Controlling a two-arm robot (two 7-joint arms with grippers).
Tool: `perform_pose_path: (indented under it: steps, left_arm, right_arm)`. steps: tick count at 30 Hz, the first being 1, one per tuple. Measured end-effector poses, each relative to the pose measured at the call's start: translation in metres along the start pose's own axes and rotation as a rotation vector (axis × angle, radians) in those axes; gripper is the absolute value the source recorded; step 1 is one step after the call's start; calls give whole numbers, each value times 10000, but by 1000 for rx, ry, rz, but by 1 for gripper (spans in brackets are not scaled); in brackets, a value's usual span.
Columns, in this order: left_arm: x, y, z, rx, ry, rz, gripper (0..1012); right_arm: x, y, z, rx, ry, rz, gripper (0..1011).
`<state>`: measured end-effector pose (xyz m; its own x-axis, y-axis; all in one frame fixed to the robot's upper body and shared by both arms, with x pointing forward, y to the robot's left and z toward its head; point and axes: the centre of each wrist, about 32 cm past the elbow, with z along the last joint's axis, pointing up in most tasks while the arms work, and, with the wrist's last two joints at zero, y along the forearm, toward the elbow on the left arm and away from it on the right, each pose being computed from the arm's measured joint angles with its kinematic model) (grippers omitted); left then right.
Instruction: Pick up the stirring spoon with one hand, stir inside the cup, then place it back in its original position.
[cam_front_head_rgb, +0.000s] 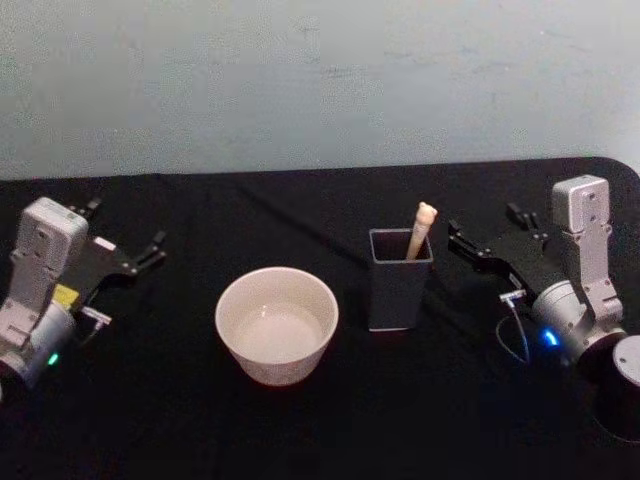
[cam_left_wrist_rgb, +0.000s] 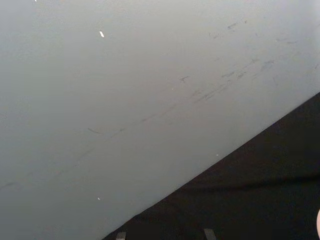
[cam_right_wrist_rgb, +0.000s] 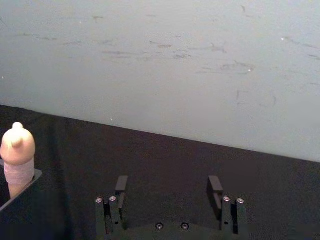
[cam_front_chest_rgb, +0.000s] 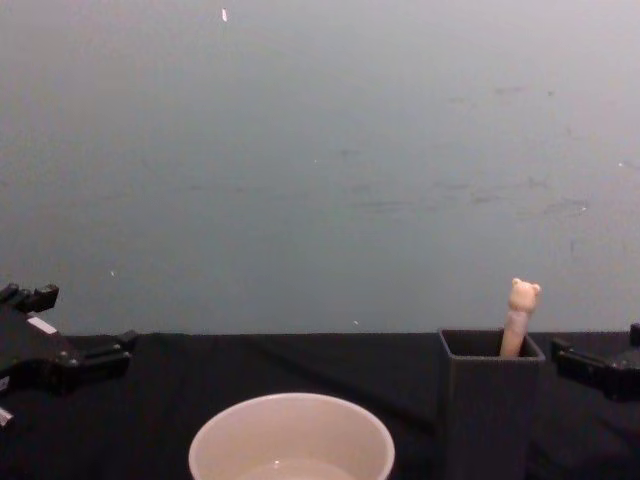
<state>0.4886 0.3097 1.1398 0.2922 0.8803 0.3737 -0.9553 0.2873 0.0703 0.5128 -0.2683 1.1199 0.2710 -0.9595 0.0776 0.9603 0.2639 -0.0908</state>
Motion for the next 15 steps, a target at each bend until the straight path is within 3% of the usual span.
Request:
perform_pose_path:
  steps: [15]
  left_arm:
    - [0,0,0,0,0,0,1001]
  right_arm:
    - [0,0,0,0,0,0,1002]
